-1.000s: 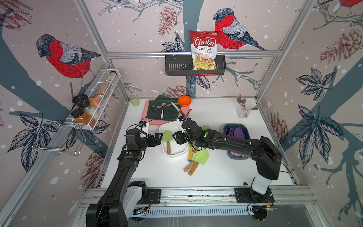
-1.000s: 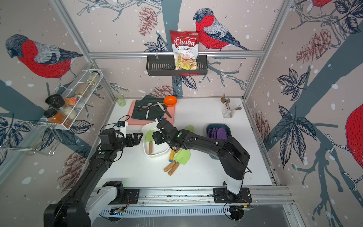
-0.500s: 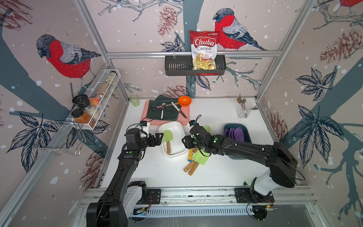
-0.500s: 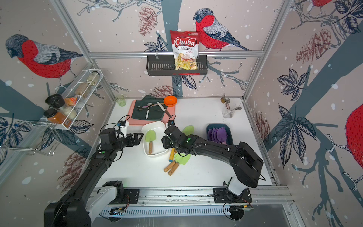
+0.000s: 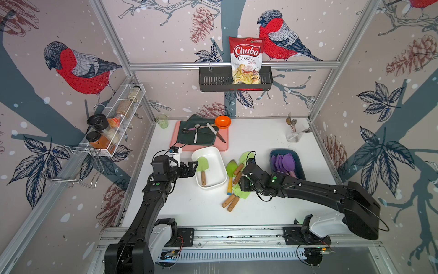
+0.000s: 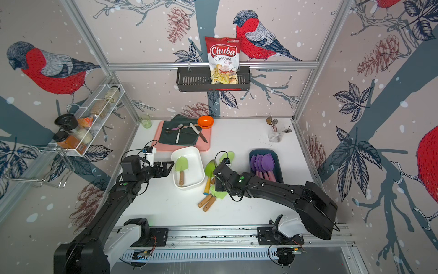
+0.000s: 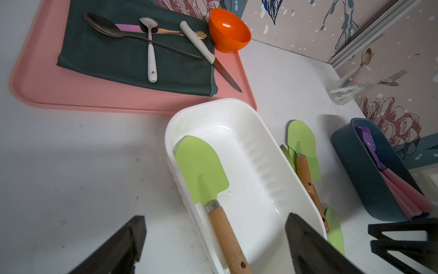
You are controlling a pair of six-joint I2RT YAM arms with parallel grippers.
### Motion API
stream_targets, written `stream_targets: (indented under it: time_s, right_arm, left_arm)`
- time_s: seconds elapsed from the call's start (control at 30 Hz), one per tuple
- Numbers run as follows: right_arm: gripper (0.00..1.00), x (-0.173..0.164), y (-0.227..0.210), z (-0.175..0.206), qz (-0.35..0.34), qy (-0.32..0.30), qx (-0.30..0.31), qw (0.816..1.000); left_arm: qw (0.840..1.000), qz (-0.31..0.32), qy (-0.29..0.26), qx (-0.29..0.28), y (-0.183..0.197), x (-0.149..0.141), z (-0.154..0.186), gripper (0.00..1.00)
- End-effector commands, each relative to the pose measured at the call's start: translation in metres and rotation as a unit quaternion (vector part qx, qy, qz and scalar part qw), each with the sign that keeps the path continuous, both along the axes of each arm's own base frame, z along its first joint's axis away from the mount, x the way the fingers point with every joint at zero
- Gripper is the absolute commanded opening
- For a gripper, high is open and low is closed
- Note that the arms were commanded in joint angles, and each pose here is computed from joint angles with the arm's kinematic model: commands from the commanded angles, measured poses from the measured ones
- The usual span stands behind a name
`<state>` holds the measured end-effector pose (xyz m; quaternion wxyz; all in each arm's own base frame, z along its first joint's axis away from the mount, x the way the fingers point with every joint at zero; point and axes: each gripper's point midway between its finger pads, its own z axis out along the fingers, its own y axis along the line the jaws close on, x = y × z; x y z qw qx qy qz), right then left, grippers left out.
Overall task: Sort the small shovels by color and place them into the storage box
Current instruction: Pick up the shovel from the center of the board.
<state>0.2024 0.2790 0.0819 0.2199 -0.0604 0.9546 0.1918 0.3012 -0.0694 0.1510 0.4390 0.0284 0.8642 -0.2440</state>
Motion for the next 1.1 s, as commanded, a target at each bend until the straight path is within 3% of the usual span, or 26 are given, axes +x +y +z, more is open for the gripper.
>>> stream_targets:
  time_s: [0.0, 0.2, 0.43, 0.87, 1.07]
  right_arm:
    - [0.52, 0.013, -0.013, 0.002, -0.035, 0.0, 0.01, 0.999]
    - [0.52, 0.057, -0.021, 0.017, -0.049, -0.012, 0.029, 0.998]
    - [0.51, 0.097, -0.018, 0.001, -0.028, 0.014, 0.01, 0.999]
    - [0.44, 0.124, 0.013, -0.022, 0.0, 0.072, -0.032, 0.997]
    - [0.51, 0.118, 0.01, -0.045, -0.021, 0.092, -0.085, 0.992]
  left_arm:
    - [1.0, -0.013, -0.01, -0.005, -0.005, 0.001, 0.009, 0.96]
    - [1.0, -0.014, -0.012, -0.009, -0.006, 0.006, 0.009, 0.95]
    - [1.0, -0.008, -0.016, 0.022, 0.0, 0.002, 0.006, 0.95]
    - [0.998, -0.019, -0.046, 0.026, -0.002, -0.011, -0.002, 0.96]
    - [0.999, -0.023, -0.046, 0.006, -0.006, -0.013, 0.0, 0.96]
